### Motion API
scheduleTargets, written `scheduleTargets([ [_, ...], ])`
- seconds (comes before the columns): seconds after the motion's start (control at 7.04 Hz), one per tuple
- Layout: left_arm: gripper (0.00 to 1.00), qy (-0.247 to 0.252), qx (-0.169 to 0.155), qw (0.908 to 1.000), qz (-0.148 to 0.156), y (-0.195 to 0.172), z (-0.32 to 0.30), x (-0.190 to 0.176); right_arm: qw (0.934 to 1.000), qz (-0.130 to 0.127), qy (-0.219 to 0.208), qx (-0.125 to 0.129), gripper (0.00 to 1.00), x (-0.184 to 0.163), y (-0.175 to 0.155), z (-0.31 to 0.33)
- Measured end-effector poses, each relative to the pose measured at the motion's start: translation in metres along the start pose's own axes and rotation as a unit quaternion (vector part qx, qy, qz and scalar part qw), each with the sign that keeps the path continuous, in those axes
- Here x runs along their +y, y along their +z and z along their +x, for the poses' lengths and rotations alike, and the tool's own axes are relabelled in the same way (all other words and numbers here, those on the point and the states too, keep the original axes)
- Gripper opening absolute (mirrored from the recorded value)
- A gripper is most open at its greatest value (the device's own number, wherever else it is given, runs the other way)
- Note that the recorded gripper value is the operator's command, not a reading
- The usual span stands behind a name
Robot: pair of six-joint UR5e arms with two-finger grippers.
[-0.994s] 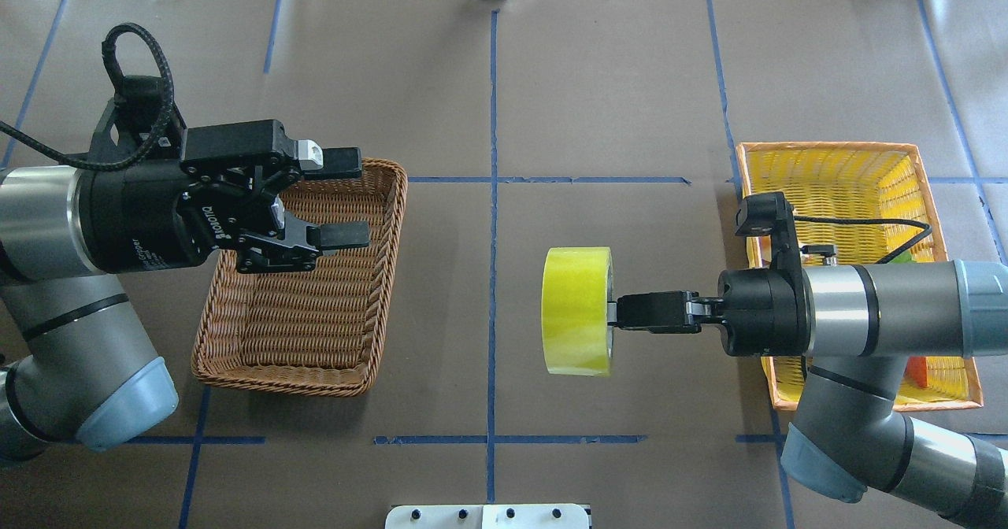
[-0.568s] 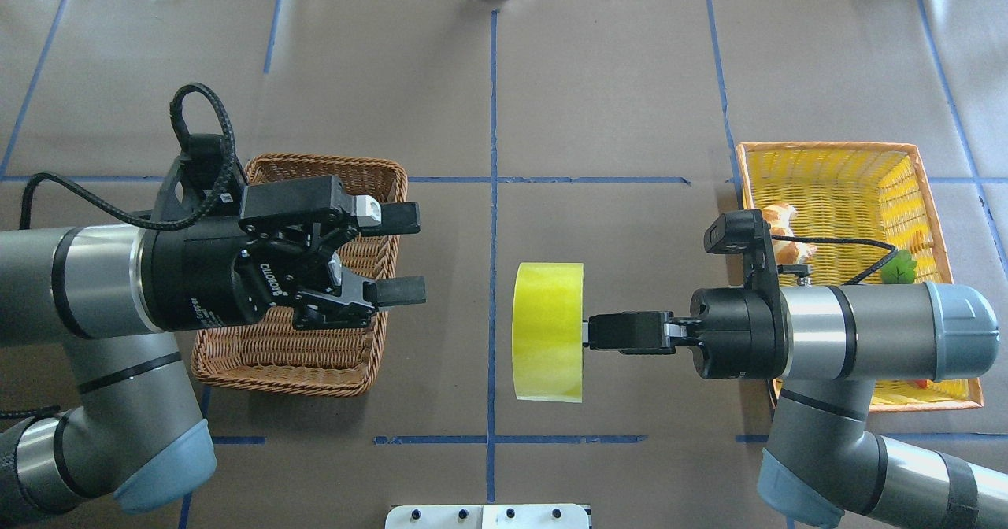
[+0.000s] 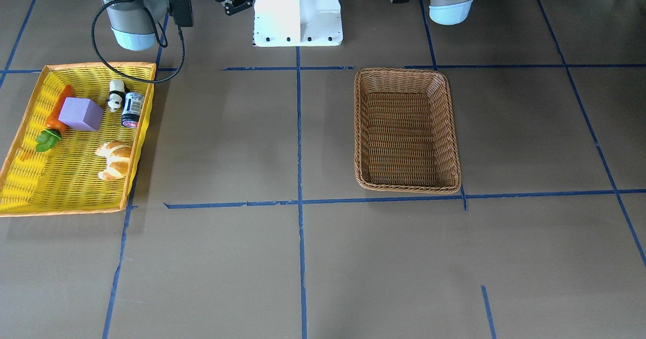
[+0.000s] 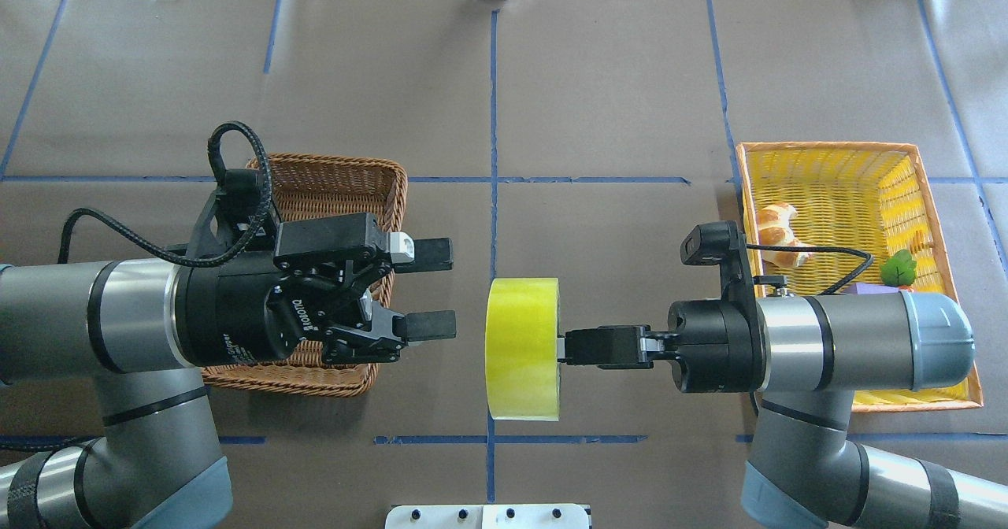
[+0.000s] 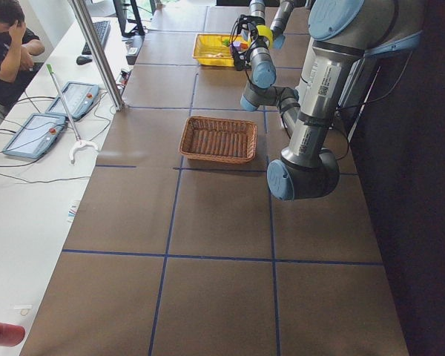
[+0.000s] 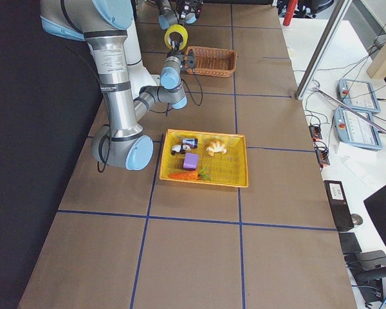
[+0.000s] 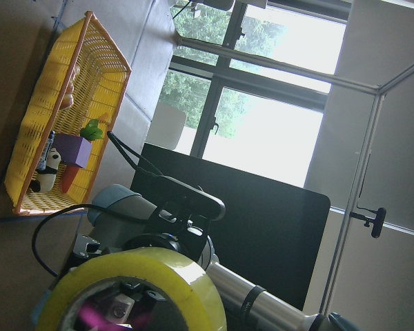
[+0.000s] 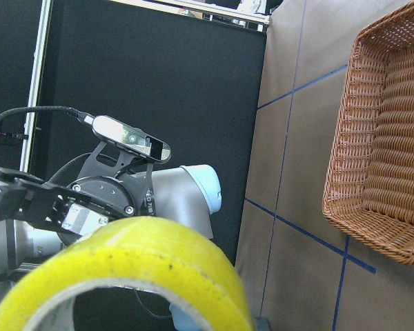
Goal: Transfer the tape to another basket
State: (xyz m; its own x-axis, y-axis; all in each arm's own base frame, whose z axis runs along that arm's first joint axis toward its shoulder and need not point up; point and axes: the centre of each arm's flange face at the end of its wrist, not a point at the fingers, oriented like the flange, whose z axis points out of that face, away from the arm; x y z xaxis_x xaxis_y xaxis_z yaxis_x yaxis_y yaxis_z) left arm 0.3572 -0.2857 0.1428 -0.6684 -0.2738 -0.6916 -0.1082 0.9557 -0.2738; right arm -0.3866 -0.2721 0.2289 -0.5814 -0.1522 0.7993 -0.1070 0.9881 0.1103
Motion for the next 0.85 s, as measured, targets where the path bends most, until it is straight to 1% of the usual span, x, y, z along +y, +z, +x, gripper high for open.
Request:
scheduleTargets([
  [0.43,1.00,-0.012,0.006,0.9999,-0.005,0.008,-0.005,0.010,1.0000,0.004,0.001,-0.003,0.01,0.001,0.003,0.000],
  [0.85,1.00,-0.036,0.022,0.9991,0.006,0.024,-0.020,0.030,0.9999,0.009,0.003,-0.004,0.01,0.002,0.004,0.001],
])
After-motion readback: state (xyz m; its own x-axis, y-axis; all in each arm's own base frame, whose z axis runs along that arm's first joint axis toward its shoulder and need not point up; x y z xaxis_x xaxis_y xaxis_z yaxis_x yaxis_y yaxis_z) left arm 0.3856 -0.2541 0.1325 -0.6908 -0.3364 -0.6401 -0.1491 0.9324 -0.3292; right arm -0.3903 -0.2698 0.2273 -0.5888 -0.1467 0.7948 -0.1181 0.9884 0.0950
